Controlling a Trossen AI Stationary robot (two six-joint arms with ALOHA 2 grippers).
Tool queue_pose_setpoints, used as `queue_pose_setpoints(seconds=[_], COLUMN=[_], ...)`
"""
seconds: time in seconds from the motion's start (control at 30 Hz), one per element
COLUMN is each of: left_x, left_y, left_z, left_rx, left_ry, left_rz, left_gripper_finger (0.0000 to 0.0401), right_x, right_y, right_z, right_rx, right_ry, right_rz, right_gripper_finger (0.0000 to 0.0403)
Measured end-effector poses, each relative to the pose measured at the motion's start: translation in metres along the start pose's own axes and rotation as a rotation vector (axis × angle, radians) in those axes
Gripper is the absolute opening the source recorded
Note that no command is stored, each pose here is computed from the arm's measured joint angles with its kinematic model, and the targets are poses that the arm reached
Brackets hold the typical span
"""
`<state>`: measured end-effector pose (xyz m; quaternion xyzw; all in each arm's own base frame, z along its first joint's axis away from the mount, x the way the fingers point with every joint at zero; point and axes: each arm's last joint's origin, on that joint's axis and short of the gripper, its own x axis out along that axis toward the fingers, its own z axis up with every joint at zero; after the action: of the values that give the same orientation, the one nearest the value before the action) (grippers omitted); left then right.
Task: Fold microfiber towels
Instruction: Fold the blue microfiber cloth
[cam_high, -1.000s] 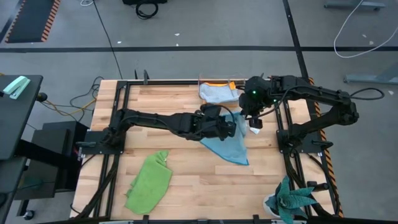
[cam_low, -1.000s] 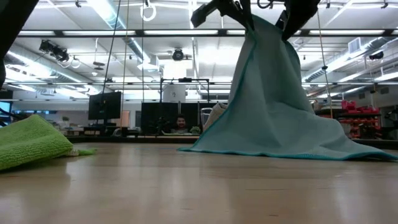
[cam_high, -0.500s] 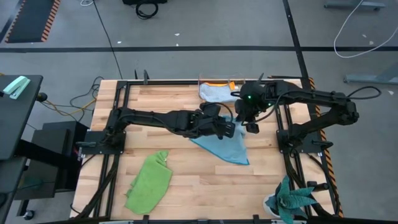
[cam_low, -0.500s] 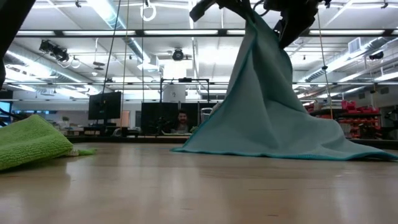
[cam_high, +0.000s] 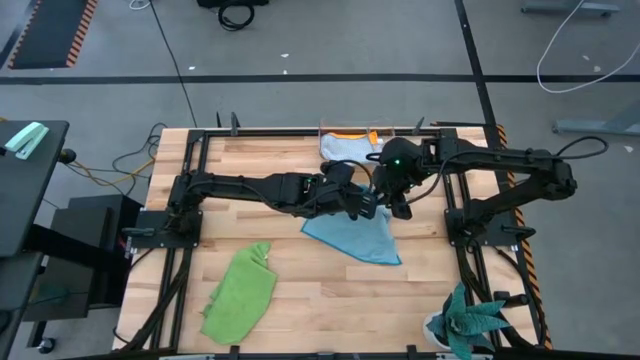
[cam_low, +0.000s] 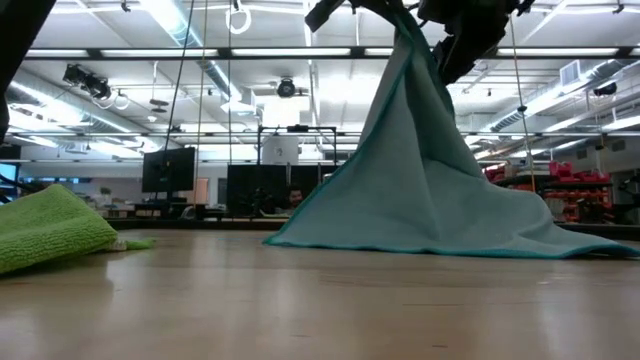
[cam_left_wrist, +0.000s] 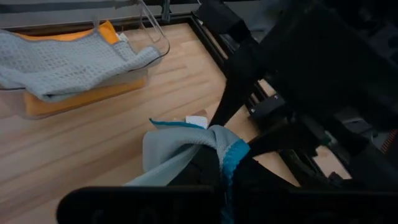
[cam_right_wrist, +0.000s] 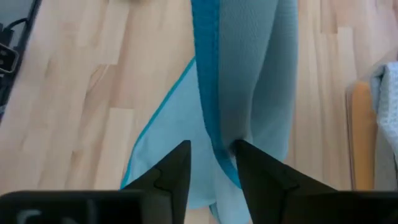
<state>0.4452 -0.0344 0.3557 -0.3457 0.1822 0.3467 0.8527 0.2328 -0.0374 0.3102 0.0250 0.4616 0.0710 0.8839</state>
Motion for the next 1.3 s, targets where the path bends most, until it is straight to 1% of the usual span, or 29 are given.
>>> queue_pose_setpoints(seconds=[0.1,0.2,0.6,0.73,0.93,1.1,1.3], left_x=[0.001,0.001,-0.009,-0.017,-0.030,-0.041,-0.046], left_y=[-0.001,-0.002,-0.004,-0.006,-0.009,-0.009,-0.011], left_z=[0.001,0.002,0.002,0.002,0.005,0.007,0.004], left_rx=[0.004,0.003,0.011,0.012,0.019,0.023,0.031], left_ry=[0.000,0.001,0.009,0.012,0.005,0.009,0.040], left_rz=[-0.012,-0.029,-0.047,-0.063,-0.094,-0.110,-0.130], left_gripper_finger=[0.0003,0.0003,0.0003,0.0003,0.0003,0.0003,0.0003], right_x=[0.006,0.008,0.008,0.009,0.010,0.019,0.029], right_y=[-0.001,-0.004,-0.020,-0.021,-0.021,-0.018,-0.010], right_z=[0.000,0.001,-0.003,-0.004,0.000,0.005,0.008], right_rx=[0.018,0.031,0.076,0.059,0.038,0.000,-0.068], right_ry=[0.002,0.003,0.028,0.041,0.002,-0.002,0.018], right_rz=[-0.043,-0.074,-0.106,-0.104,-0.089,-0.064,-0.033], right_gripper_finger=[0.0149,0.0158,0.0156,0.0156,0.0156,0.0155,0.0154])
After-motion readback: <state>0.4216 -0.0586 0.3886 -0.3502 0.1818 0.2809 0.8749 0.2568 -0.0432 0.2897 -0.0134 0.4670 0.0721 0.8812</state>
